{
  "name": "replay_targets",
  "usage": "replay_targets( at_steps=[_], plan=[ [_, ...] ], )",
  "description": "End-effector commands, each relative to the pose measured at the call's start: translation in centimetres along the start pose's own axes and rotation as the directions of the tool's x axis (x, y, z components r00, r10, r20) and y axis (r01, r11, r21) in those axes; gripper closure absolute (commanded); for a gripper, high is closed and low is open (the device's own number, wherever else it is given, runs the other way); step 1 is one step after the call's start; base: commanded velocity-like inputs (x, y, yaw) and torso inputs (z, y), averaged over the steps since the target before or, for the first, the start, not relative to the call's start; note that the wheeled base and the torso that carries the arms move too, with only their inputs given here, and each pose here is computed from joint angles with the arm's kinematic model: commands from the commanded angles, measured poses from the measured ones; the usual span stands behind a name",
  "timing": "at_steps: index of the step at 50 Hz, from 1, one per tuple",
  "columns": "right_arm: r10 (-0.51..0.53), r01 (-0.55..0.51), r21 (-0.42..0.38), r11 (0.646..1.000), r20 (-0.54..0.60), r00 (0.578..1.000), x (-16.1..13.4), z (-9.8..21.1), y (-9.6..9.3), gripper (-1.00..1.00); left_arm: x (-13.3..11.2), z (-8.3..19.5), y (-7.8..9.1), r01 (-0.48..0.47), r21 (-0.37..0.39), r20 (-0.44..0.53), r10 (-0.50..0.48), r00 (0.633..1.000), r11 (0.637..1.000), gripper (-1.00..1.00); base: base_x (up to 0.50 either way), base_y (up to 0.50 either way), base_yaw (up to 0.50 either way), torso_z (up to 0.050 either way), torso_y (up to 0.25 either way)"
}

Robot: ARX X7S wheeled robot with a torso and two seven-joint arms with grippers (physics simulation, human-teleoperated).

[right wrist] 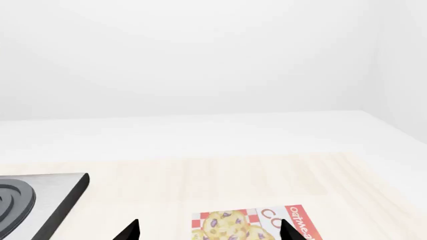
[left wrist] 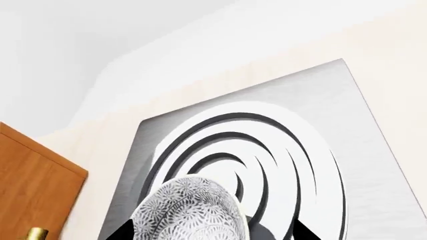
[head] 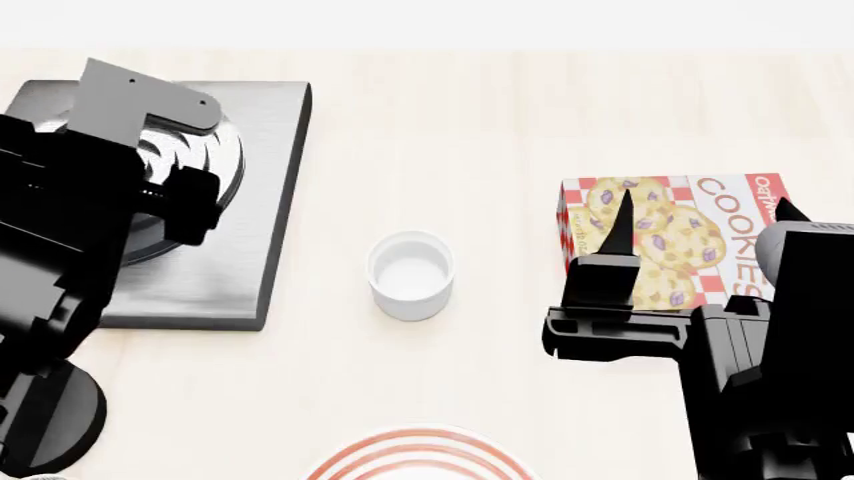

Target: Pick the akita bowl on the stove and place it on the plate.

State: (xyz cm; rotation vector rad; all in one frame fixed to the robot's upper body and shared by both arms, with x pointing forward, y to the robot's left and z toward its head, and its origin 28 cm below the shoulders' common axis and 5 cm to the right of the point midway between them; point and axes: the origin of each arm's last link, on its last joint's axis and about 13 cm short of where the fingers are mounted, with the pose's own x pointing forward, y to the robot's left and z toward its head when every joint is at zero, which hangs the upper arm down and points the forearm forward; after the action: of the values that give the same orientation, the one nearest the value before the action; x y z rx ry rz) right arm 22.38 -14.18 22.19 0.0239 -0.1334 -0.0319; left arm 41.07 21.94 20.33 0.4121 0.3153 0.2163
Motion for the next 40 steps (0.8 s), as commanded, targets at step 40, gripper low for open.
replay_targets(
  at_steps=[40],
  plan=[
    [0.0,0.0,0.0,1.0,0.0,1.0,0.0,0.0,0.0,-1.0,0.7,-2.9,0.2,-0.029,0.039,-0.087,0.032,0.996,0.999,-1.0,0.0,0.0,0.0,0.0,0.0]
  ],
)
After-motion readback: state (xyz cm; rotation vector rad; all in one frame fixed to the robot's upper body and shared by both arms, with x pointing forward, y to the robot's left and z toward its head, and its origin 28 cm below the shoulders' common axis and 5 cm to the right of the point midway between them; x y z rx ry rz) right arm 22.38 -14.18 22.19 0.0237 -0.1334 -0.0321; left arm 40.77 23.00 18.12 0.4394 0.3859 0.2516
